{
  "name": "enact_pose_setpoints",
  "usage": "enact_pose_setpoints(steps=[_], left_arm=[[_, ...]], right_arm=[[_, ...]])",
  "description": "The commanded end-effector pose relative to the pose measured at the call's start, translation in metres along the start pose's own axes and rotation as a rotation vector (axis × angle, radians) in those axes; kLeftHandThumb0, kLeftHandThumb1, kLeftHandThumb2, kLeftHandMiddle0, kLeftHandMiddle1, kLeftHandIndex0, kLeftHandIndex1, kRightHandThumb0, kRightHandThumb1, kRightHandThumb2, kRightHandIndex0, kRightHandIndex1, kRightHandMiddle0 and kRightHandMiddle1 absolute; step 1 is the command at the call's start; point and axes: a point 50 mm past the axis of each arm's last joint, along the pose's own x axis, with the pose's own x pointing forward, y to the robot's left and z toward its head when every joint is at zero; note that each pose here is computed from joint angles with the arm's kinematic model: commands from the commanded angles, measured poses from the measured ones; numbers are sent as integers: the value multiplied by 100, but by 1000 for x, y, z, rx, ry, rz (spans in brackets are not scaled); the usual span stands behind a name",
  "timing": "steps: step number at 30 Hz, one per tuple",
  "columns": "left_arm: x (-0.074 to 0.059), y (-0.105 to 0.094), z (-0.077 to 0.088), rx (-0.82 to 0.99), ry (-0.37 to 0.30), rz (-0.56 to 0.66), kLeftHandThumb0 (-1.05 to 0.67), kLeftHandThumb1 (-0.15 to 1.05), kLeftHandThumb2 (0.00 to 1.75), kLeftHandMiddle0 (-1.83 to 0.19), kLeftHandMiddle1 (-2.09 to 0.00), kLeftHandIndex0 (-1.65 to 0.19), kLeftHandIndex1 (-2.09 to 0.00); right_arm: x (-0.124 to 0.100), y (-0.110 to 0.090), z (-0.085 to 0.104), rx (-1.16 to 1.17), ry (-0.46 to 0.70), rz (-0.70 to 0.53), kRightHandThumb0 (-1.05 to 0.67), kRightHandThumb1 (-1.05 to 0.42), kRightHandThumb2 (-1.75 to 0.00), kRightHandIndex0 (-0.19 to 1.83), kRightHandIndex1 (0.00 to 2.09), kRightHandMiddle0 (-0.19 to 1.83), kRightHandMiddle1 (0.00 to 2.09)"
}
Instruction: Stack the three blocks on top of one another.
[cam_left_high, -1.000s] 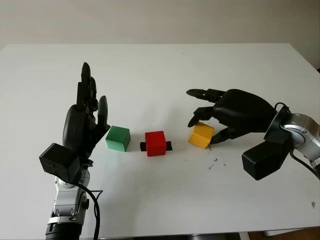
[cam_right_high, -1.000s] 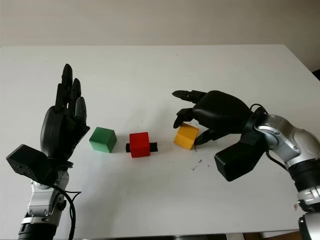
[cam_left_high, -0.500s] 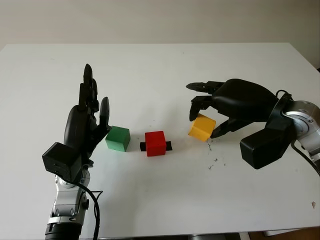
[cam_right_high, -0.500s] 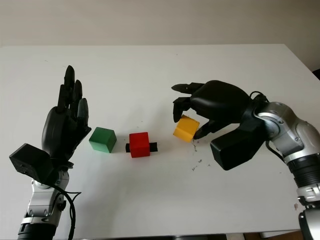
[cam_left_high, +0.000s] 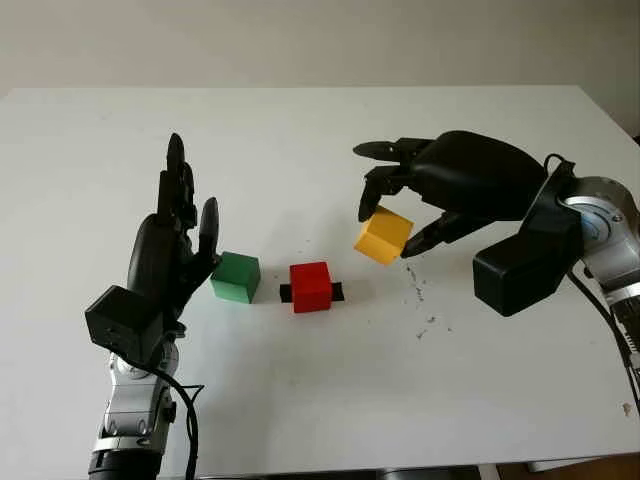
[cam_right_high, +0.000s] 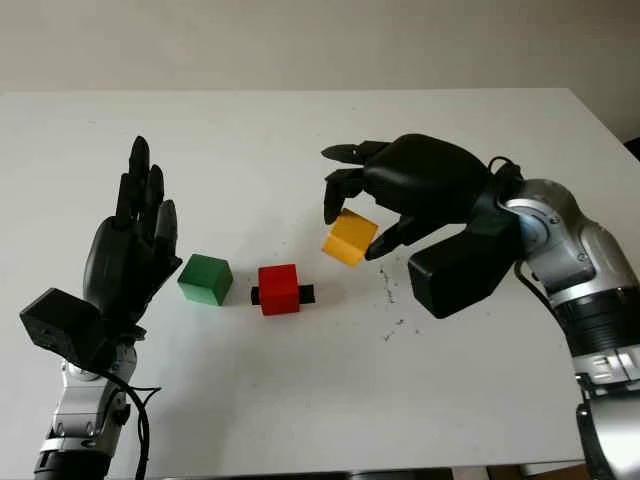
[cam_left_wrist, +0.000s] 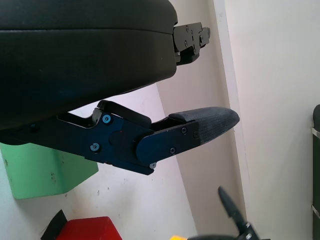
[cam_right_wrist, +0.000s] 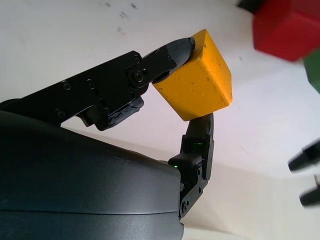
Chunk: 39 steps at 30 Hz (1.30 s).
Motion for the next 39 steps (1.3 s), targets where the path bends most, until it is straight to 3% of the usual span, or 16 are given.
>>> enact_pose_setpoints(steps=[1, 12, 24, 39], left_arm=[[-2, 1, 3, 3, -9, 2, -69, 105, 69, 19, -3, 19, -3], [-5, 0, 4, -1, -9, 17, -67, 105, 68, 19, -5, 18, -5], [-7, -4, 3, -6, 3, 20, -68, 105, 68, 18, -5, 18, -5], [-7, -7, 3, -17, -2, 15, -65, 105, 68, 19, -4, 19, -5]], right_arm=[[7, -10, 6, 4, -32, -35, -40, -93, -5, 22, 6, 49, 120], [21, -4, 18, 355, -35, -12, -40, -95, -5, 18, 5, 38, 140], [11, 7, 36, 605, 204, 44, -34, -95, -6, 21, 6, 31, 149], [6, 22, 48, 752, 368, -6, -36, -102, -6, 17, 4, 12, 159]])
